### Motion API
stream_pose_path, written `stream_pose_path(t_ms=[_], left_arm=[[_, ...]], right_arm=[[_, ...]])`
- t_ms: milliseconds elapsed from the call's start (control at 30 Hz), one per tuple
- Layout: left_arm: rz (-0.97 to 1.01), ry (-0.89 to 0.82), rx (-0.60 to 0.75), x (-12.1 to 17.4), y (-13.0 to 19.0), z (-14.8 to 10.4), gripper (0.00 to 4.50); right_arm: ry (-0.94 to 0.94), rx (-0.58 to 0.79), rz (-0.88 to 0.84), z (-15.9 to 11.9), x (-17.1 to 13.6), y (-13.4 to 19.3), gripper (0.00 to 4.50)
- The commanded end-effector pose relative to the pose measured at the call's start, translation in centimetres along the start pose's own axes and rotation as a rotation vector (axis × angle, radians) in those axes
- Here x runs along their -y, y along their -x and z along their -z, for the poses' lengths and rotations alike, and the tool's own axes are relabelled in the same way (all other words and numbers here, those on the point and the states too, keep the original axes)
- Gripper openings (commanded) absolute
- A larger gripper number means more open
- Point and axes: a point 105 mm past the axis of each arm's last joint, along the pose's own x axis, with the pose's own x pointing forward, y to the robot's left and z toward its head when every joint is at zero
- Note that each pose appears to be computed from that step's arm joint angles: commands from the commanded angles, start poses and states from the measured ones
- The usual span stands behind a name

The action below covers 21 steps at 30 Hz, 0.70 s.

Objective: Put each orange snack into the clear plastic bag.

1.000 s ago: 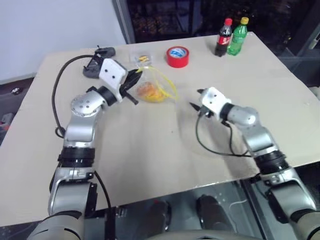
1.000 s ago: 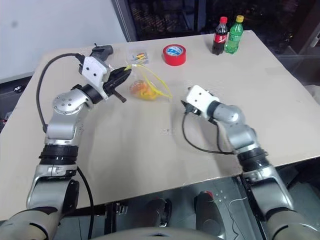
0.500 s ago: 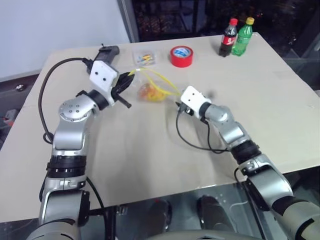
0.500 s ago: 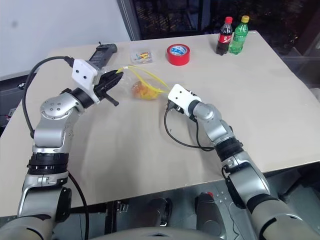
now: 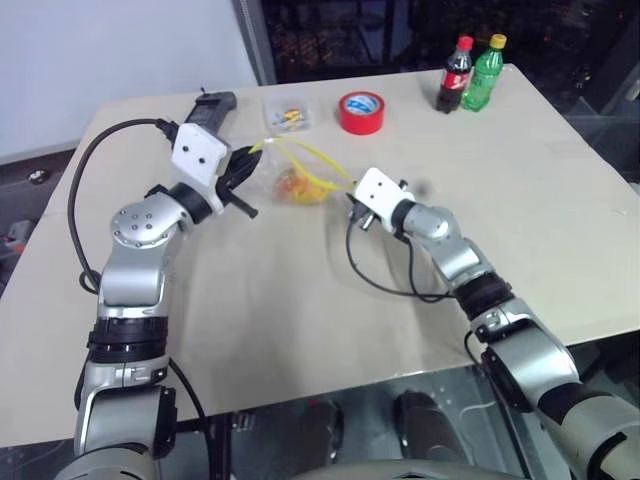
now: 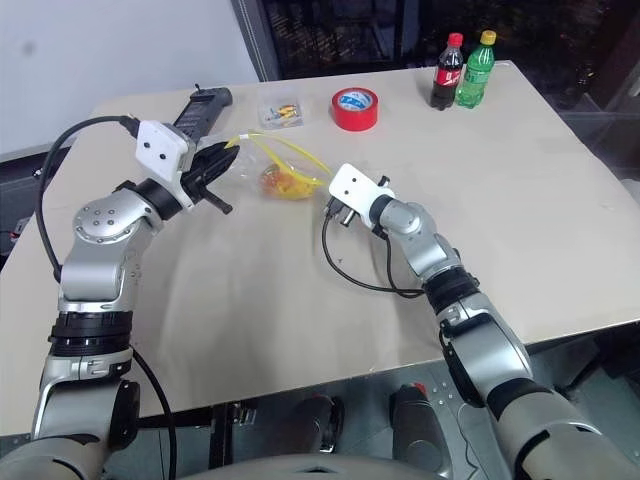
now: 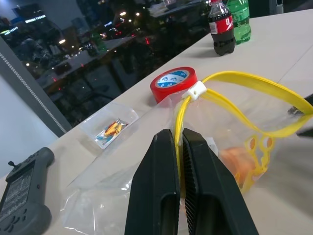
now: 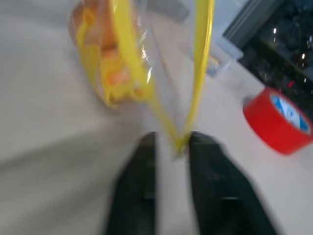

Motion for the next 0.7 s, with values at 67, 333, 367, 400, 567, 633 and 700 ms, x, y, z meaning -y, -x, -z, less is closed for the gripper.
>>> stream_pose_path(t_ms=[67,333,367,400,567,633,700], left_arm=[[-0.030,-0.031,0.048,-0.8,0.6,-1.6,0.00],[-0.068,-0.014,0.067,-1.9,-1.8,-1.7,0.00],[-0.089,-0.014,0.071,-2.5,-2.6,-1.7,0.00],[-0.116,-0.006,0.074,-3.1,-3.3,-1.8,0.00],[-0.136,0.040,0.151,-3.8,-5.6,-3.5,0.00],[-0.077,-0.004,0.181,-2.2,-5.6,-3.7,0.00],[0.003,-0.059,0.196,0.0,-5.2,-3.5,0.00]], right_arm=[[0.014,0.072,0.040,-1.8,1.7,-0.1,0.01],[0.109,0.020,0.282,-2.2,10.0,1.7,0.01],[0.140,0.006,0.320,-2.3,11.4,2.2,0.01],[0.168,-0.006,0.356,-2.4,12.8,2.8,0.01],[0.256,-0.009,0.428,-3.2,16.7,5.5,0.01],[0.287,-0.006,0.400,-3.0,16.7,6.6,0.01],[0.311,-0.010,0.327,-2.1,15.3,7.5,0.01]])
